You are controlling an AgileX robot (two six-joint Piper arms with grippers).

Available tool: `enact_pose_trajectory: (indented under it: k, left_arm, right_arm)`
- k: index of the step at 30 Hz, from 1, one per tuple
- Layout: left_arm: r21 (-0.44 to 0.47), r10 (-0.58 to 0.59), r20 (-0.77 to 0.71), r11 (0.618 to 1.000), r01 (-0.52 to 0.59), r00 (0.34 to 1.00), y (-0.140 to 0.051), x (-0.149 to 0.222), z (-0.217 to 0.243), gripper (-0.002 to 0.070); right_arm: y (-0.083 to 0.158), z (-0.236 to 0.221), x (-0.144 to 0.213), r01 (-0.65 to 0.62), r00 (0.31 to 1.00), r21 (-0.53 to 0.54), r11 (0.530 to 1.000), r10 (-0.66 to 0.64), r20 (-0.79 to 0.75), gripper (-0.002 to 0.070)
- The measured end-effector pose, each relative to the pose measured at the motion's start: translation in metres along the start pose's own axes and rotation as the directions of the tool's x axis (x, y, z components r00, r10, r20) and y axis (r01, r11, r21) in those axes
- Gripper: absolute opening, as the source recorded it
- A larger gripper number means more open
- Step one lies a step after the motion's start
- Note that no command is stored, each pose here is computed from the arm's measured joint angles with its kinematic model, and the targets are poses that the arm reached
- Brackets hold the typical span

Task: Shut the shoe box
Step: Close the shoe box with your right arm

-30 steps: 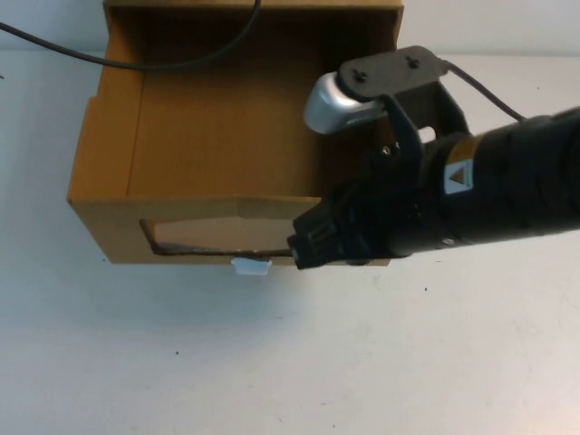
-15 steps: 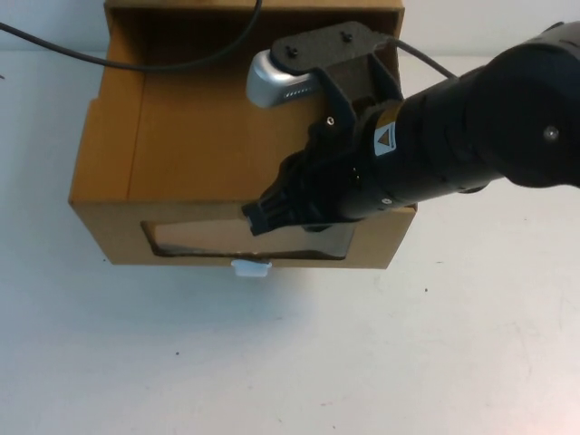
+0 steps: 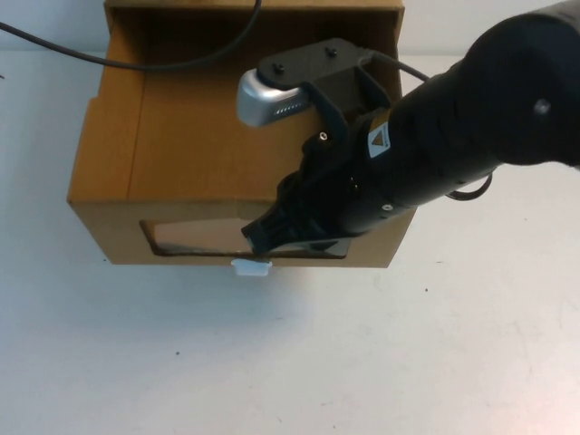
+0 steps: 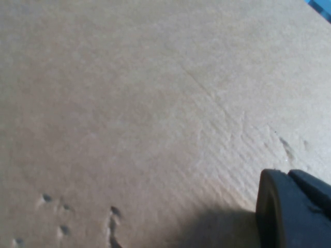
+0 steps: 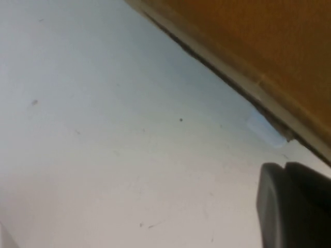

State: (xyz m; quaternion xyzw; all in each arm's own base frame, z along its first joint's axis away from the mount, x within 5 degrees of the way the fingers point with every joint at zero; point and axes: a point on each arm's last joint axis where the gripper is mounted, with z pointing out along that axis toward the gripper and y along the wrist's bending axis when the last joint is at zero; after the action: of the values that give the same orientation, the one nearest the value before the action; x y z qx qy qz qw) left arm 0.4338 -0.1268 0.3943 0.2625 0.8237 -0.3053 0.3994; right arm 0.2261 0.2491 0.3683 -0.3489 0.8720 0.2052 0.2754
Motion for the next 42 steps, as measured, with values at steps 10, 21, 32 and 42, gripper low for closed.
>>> enact_pose_trajectory:
  k: [10,21,32,42]
  left_arm:
    - [0.003,-0.003,-0.002,1.0,0.003,1.0,0.0,0.0,0.0,-0.0005]
    - [0.004,-0.003,-0.004,1.0,0.003,1.0,0.0,0.0,0.0,-0.0005]
    - [0.004,-0.002,-0.002,1.0,0.002,1.0,-0.001,0.0,0.0,-0.0005]
    - [0.006,-0.002,-0.005,1.0,0.002,1.0,-0.001,0.0,0.0,-0.0005]
  right_arm:
    - [-0.009,0.021,-0.009,-0.016,0.998,0.037,0.999,0.014,0.056,-0.0011]
    - [-0.038,0.025,-0.037,-0.074,0.988,0.081,0.994,0.062,0.138,-0.0011]
    - [-0.071,0.039,-0.076,-0.1,0.974,0.099,0.99,0.077,0.212,-0.0011]
    - [-0.079,0.041,-0.088,-0.085,0.977,-0.002,0.996,0.084,0.198,-0.0011]
